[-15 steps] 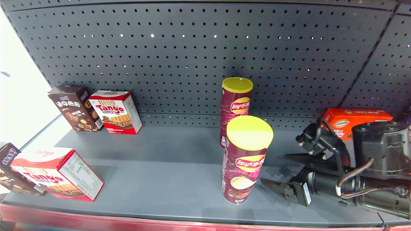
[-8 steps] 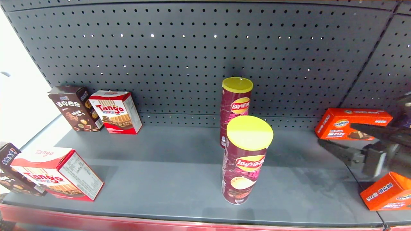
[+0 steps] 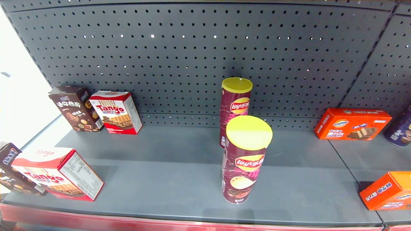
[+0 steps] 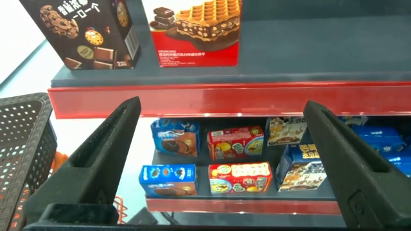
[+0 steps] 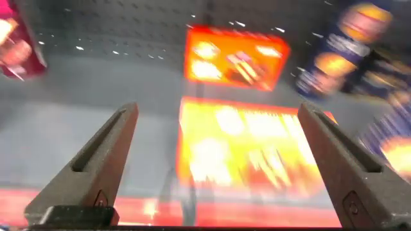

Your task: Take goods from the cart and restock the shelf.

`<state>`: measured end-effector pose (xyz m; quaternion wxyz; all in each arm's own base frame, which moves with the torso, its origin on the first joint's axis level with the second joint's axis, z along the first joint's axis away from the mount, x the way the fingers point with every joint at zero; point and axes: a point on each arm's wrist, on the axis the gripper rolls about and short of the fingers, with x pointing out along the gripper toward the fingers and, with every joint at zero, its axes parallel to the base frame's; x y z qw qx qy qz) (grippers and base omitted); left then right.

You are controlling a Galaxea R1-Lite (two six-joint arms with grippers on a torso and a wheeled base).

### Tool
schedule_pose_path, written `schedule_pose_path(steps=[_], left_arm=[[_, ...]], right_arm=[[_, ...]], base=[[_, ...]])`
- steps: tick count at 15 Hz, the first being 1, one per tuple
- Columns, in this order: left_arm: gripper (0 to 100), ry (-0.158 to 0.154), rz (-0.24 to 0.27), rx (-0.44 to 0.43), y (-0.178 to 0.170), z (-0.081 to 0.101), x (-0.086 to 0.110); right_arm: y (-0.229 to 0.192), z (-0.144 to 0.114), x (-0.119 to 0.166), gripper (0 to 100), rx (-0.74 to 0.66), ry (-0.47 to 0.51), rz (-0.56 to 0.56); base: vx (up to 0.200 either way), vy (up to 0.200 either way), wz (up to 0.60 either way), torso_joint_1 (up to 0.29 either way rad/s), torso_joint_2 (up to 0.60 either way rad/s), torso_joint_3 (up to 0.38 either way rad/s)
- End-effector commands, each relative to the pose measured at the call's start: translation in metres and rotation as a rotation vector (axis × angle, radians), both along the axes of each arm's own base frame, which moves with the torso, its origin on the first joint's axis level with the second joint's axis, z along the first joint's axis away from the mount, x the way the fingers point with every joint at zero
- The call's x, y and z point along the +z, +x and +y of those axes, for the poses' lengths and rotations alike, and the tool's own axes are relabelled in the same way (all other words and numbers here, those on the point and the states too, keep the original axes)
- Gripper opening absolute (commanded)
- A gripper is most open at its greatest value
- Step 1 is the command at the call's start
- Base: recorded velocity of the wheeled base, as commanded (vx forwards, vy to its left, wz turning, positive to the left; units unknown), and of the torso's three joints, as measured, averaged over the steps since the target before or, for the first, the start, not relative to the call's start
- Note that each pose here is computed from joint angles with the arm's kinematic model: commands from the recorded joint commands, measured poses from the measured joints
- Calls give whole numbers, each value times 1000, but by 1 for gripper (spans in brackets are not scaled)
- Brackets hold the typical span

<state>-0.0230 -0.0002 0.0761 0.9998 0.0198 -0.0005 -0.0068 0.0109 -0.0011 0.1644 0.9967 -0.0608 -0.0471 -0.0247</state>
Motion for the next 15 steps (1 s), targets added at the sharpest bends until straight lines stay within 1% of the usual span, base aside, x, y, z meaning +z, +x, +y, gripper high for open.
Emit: schedule_pose_path(steps=[1, 3, 4, 5, 6, 7, 8, 11, 13, 14, 15], left_arm=[[100, 3, 4, 1, 0, 0, 0], [100, 5, 4, 1, 0, 0, 0], [100, 5, 4, 1, 0, 0, 0], [100, 5, 4, 3, 0, 0, 0], [100, 3, 2, 1, 0, 0, 0], [100, 3, 2, 1, 0, 0, 0], [100, 3, 4, 3, 0, 0, 0], [100, 2, 2, 0, 0, 0, 0], [100, 2, 2, -2, 0, 0, 0], [100, 2, 1, 0, 0, 0, 0], [100, 2, 4, 0, 0, 0, 0]], right_arm=[[-27, 1, -68, 100, -74, 19, -6], [-27, 2, -76, 100, -48, 31, 80], [-26, 4, -79, 100, 46, 26, 110], [-27, 5, -80, 100, 115, 30, 114], [-27, 4, -79, 100, 50, 53, 114], [-26, 2, -80, 100, -53, 77, 115], [-27, -2, -81, 100, -201, 115, 110], [-28, 0, -81, 100, 25, 112, 112], [-30, 0, -82, 100, 17, 136, 83], [-34, 1, -89, 100, 35, 115, 100], [-34, 2, -90, 100, 83, 91, 109]], base=[[0, 0, 0, 0, 0, 0], [0, 0, 0, 0, 0, 0], [0, 0, 0, 0, 0, 0], [0, 0, 0, 0, 0, 0], [0, 0, 0, 0, 0, 0], [0, 0, 0, 0, 0, 0], [0, 0, 0, 0, 0, 0], [0, 0, 0, 0, 0, 0], [0, 0, 0, 0, 0, 0], [0, 0, 0, 0, 0, 0], [0, 0, 0, 0, 0, 0]])
